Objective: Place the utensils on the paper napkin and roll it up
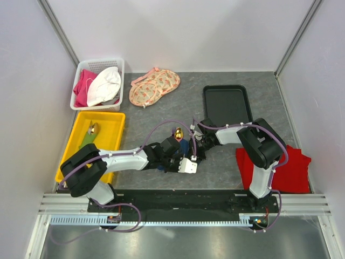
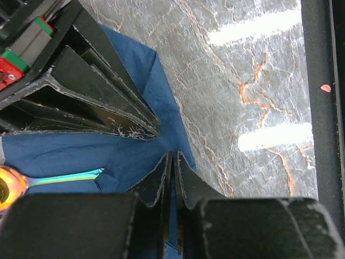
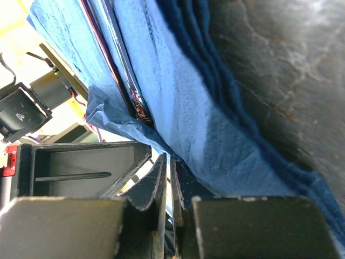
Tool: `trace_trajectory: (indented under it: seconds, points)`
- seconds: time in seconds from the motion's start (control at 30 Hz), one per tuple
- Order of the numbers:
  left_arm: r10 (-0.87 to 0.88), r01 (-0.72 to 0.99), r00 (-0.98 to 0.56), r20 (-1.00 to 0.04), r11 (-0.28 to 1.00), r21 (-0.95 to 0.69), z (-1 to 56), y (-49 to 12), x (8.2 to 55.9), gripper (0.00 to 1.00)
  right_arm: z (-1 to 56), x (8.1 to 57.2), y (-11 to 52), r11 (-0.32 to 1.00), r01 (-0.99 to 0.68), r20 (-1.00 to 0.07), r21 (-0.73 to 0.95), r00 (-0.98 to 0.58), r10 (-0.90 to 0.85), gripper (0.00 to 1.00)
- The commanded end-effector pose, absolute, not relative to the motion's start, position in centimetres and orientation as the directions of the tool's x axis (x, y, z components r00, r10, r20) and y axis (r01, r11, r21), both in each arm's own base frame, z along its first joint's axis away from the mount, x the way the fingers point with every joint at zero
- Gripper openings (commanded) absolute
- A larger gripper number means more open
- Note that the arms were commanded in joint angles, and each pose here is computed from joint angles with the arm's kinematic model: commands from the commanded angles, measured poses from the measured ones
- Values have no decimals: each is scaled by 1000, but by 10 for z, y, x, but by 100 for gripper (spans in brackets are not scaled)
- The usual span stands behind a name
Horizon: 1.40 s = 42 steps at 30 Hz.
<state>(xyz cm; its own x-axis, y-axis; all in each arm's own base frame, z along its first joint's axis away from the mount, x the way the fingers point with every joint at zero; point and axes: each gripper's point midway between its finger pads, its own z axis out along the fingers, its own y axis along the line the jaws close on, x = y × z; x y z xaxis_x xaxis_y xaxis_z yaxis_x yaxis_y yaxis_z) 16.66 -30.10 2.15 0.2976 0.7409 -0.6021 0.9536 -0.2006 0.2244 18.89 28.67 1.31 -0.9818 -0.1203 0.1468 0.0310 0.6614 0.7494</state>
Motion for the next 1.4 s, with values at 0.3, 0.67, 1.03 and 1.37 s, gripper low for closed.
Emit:
trace_trajectory:
  seconds: [0.3,0.67,1.03,1.37]
  points:
    - [758,944,323,-567,-211,254,38,-287,165,12,6,200,283,689,-13,99,725,-987,-123,13]
    - [801,944,324,-503,-241,225,16,-270,162,12,8,203,283,690,-29,85,724,-988,-131,13]
    - [831,954,297,-471,-233,191,12,-256,157,13,6,205,280,697,-45,71,716,-988,-137,13]
    - [847,958,276,-454,-204,202,17,-237,154,14,4,207,278,708,-63,54,703,-988,-141,13]
